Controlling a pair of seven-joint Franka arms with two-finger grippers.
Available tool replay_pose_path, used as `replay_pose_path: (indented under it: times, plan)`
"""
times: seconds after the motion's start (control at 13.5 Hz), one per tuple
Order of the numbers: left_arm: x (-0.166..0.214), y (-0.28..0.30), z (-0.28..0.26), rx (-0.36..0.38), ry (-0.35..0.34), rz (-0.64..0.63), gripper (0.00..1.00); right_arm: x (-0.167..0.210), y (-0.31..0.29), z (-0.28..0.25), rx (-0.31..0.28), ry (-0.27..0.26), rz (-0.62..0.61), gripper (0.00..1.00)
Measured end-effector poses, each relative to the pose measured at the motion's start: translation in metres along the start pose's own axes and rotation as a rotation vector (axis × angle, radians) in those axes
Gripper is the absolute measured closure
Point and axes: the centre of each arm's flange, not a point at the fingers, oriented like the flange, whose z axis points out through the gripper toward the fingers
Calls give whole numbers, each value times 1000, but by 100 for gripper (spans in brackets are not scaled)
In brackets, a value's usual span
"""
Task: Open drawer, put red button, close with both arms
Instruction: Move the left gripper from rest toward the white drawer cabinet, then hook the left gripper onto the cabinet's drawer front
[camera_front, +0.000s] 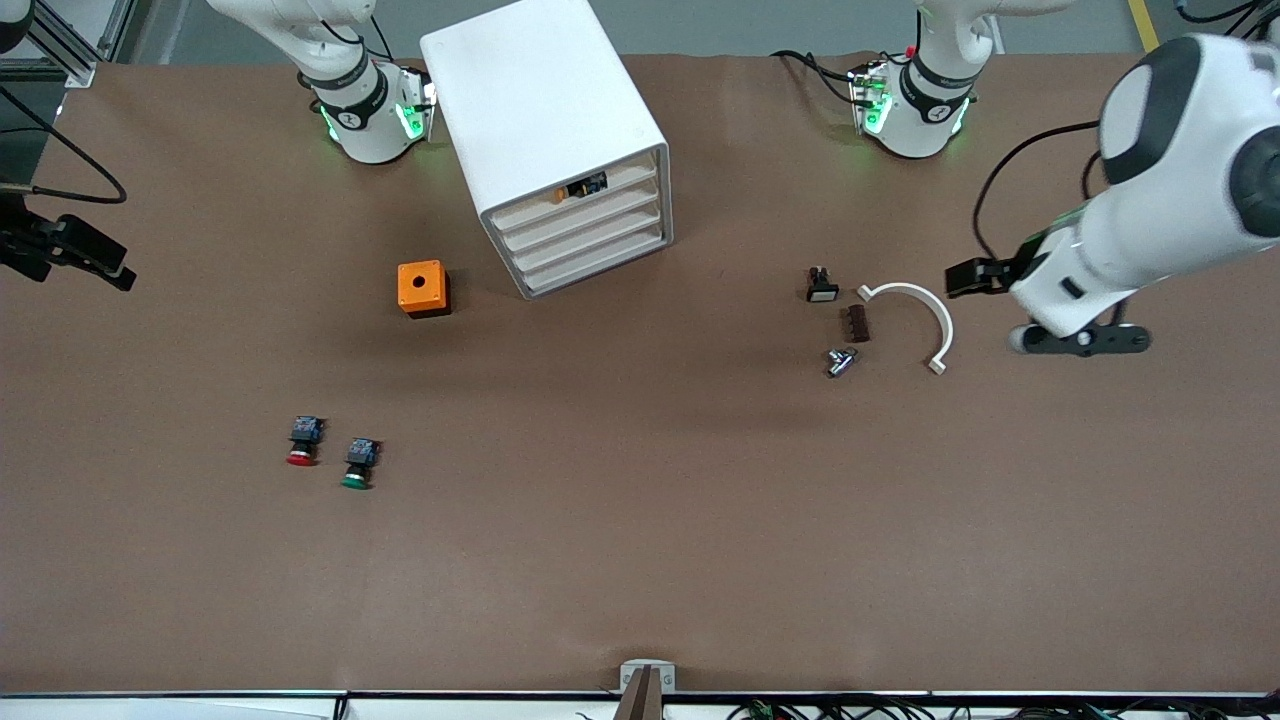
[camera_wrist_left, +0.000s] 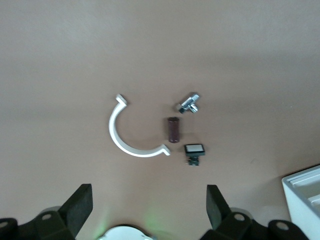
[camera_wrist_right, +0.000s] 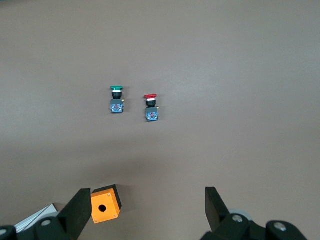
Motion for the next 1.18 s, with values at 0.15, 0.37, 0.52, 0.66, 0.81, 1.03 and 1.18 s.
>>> replay_pose_path:
  times: [0.15, 0.37, 0.52, 0.66, 0.81, 1.03, 1.18]
  plan:
    - [3, 38, 27, 35, -39, -44, 0, 0, 0, 0, 0, 0, 0, 0]
    - [4, 86, 58, 81, -72, -150, 0, 0, 0, 0, 0, 0, 0, 0]
    - [8, 118, 72, 70, -111, -299, 0, 0, 0, 0, 0, 1, 0, 0]
    - [18, 152, 85, 28, -206, -452, 0, 0, 0, 0, 0, 1, 1, 0]
    - [27, 179, 105, 10, -301, -582, 0, 0, 1, -1, 0, 2, 1, 0]
    - [29, 210, 133, 17, -432, -769, 0, 0, 1, -2, 0, 4, 2, 0]
    - [24, 225, 152, 50, -504, -846, 0, 1, 2, -5, 0, 12, 5, 0]
